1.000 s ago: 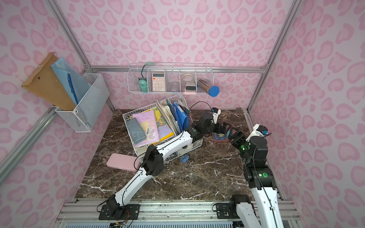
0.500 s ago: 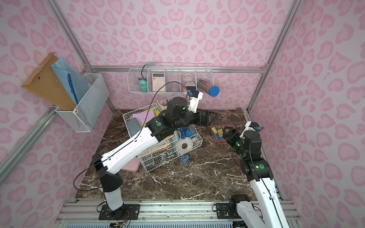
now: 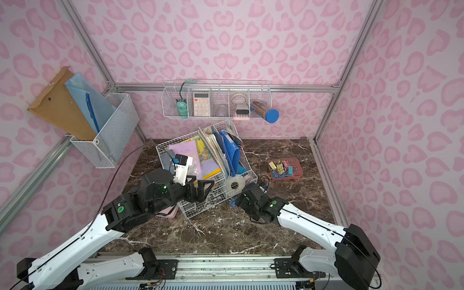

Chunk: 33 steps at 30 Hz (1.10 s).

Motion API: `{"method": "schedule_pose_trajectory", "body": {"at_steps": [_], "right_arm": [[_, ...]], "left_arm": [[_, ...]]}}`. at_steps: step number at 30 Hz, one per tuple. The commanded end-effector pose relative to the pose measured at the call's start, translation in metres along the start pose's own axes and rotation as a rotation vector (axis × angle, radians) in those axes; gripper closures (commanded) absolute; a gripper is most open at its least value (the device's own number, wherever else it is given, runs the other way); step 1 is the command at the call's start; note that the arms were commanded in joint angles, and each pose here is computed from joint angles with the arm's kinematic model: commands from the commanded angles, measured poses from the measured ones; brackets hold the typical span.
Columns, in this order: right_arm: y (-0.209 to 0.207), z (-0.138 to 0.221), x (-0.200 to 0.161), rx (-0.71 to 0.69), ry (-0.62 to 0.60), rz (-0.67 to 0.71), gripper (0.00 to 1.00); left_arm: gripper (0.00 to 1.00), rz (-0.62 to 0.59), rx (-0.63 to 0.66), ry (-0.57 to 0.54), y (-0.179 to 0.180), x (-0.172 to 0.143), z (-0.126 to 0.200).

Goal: Put the binder clips in the storage box
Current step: Pick up the binder clip at the center of the board.

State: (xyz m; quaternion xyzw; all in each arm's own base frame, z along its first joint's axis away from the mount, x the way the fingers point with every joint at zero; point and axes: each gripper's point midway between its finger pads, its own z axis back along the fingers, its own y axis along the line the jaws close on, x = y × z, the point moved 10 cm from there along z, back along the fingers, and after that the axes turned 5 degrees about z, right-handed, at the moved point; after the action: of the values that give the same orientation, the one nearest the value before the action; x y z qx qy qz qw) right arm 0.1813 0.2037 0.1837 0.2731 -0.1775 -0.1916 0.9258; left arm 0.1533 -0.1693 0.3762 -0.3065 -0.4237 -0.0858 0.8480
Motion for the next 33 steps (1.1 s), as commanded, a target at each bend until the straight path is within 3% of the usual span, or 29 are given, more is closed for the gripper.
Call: {"method": "schedule_pose_trajectory", "body": {"at_steps": [1, 10, 17, 25, 33], "right_arm": [[0.004, -0.014, 0.0, 0.034, -0.021, -0.083, 0.18], [0.003, -0.043, 0.009, 0.033, -0.03, -0.112, 0.25], [0.001, -0.052, 0.011, 0.057, -0.033, -0.123, 0.56], [0.001, -0.058, 0.012, 0.049, -0.021, -0.12, 0.64], [-0.001, -0.059, 0.013, 0.031, -0.034, -0.095, 0.91]], "left_arm": [[0.04, 0.048, 0.009, 0.191, 0.009, -0.029, 0.003], [0.03, 0.007, 0.007, 0.185, 0.009, -0.034, 0.003], [0.03, -0.046, 0.052, 0.232, 0.009, -0.034, 0.0], [0.03, -0.043, 0.037, 0.261, 0.004, -0.036, -0.014], [0.02, -0.045, 0.024, 0.263, 0.003, -0.036, -0.014]]}}
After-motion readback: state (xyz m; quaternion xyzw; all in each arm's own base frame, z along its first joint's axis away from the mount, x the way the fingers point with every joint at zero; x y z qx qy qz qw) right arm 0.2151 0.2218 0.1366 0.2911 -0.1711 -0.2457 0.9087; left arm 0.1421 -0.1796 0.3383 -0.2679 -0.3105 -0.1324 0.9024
